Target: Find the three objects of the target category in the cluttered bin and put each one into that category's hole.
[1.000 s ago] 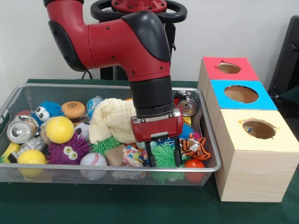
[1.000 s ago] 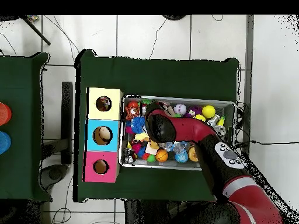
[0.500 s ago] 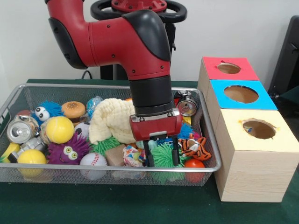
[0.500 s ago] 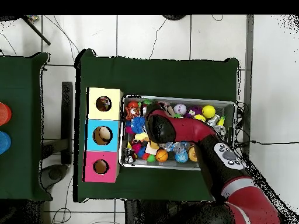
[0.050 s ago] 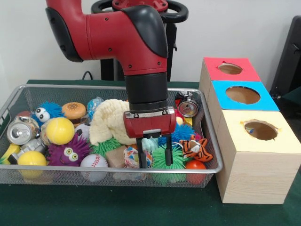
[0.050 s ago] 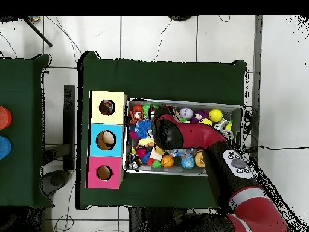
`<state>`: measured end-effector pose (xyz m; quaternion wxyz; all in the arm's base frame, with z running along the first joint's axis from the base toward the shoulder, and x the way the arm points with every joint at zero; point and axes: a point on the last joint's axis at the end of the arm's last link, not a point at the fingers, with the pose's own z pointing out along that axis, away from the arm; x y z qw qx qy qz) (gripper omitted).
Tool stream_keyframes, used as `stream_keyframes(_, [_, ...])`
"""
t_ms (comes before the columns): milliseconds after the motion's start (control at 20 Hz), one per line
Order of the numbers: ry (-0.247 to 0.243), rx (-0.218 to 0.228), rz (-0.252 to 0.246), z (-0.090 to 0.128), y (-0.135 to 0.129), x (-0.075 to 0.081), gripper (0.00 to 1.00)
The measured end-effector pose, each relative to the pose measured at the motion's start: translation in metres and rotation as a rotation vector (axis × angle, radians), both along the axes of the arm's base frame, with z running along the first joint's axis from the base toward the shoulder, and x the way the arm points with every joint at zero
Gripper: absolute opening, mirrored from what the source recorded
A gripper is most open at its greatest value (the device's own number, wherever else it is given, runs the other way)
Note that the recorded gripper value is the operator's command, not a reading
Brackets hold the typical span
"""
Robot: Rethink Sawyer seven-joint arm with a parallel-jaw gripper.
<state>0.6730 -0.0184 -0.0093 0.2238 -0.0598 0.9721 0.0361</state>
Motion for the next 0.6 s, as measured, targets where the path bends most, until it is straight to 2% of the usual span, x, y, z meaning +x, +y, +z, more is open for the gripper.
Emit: stream_keyframes(600, [-0.006, -0.020, -0.006, 0.0028, -0.0077, -0.0004, 1.00])
